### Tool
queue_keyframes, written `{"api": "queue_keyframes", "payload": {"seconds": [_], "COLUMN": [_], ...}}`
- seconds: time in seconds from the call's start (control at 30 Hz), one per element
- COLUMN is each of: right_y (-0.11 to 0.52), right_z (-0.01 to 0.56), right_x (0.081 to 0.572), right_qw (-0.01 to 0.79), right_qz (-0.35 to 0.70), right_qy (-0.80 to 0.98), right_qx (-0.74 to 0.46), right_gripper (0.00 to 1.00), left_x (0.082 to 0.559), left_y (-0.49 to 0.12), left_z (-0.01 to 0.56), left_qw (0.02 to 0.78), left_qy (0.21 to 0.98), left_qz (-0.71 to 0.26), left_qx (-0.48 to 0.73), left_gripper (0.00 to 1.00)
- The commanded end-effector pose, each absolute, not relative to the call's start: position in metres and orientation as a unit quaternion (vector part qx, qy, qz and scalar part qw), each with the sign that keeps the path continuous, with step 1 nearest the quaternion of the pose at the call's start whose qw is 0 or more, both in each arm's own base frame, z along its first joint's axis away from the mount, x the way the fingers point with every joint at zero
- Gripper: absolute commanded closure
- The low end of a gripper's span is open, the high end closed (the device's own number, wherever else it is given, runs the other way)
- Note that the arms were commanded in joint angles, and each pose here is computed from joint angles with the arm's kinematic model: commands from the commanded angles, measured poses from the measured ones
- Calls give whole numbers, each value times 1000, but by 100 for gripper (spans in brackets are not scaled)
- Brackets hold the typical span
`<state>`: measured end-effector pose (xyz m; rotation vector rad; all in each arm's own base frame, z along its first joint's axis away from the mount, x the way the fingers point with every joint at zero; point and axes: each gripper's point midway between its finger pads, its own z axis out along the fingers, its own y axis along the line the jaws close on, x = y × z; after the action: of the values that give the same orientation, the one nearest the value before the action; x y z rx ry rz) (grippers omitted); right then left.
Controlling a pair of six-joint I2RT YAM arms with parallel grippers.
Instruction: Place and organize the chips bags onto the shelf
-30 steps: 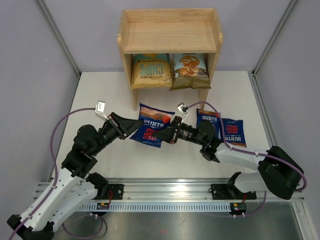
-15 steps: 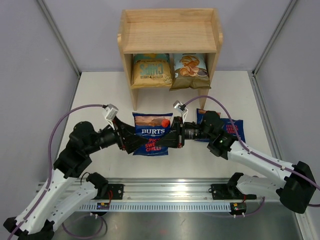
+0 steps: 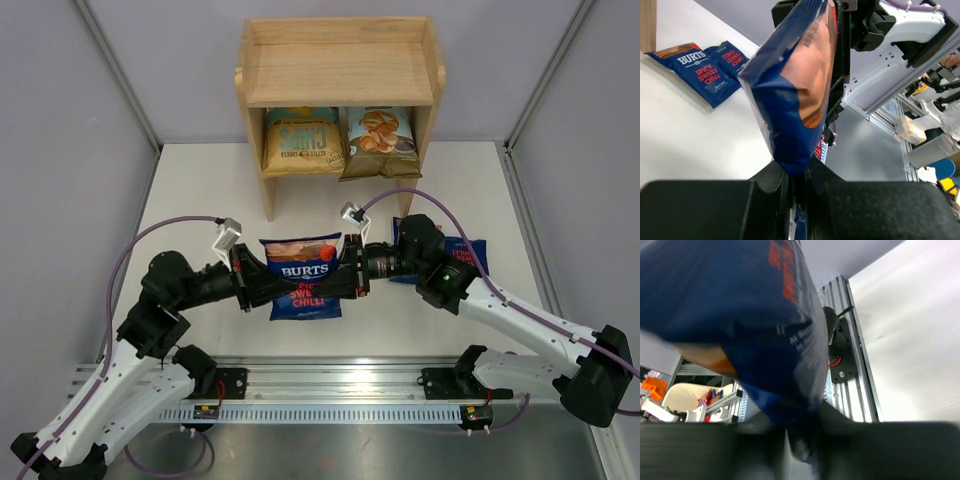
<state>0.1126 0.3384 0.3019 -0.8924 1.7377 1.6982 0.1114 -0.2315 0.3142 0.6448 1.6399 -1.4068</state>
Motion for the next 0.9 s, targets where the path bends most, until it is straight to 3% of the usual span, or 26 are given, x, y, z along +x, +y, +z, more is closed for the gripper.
{"api": "queue_keyframes", "payload": {"seconds": [0.0, 0.07, 0.1, 0.3, 0.43, 0.53, 0.73, 0.87], "right_y": [334, 330, 328, 304, 299, 297, 322, 329], "right_z": [323, 323, 323, 314, 313, 324, 354, 366], "right_x": [117, 127, 131, 154, 153, 147, 118, 141], "right_qw": [314, 338, 348, 412, 397, 394, 446, 498], "right_qz": [626, 614, 610, 584, 643, 709, 732, 707], "right_qy": [636, 653, 656, 678, 649, 582, 501, 496], "right_qx": [-323, -287, -277, -173, -86, -58, -118, -77], "right_gripper": [57, 35, 1, 1, 1, 7, 7, 15], "left_x": [126, 133, 135, 144, 142, 137, 152, 159], "left_y": [-222, -219, -217, -212, -209, -204, -190, -186], "left_z": [340, 350, 354, 382, 408, 422, 427, 420], "left_qw": [484, 502, 503, 523, 534, 527, 515, 501], "left_qy": [648, 643, 644, 610, 541, 475, 409, 404], "left_qz": [-547, -545, -549, -587, -647, -704, -752, -761], "left_qx": [218, 192, 174, 103, 64, 34, -47, -83], "left_gripper": [90, 93, 93, 95, 95, 95, 95, 96]}}
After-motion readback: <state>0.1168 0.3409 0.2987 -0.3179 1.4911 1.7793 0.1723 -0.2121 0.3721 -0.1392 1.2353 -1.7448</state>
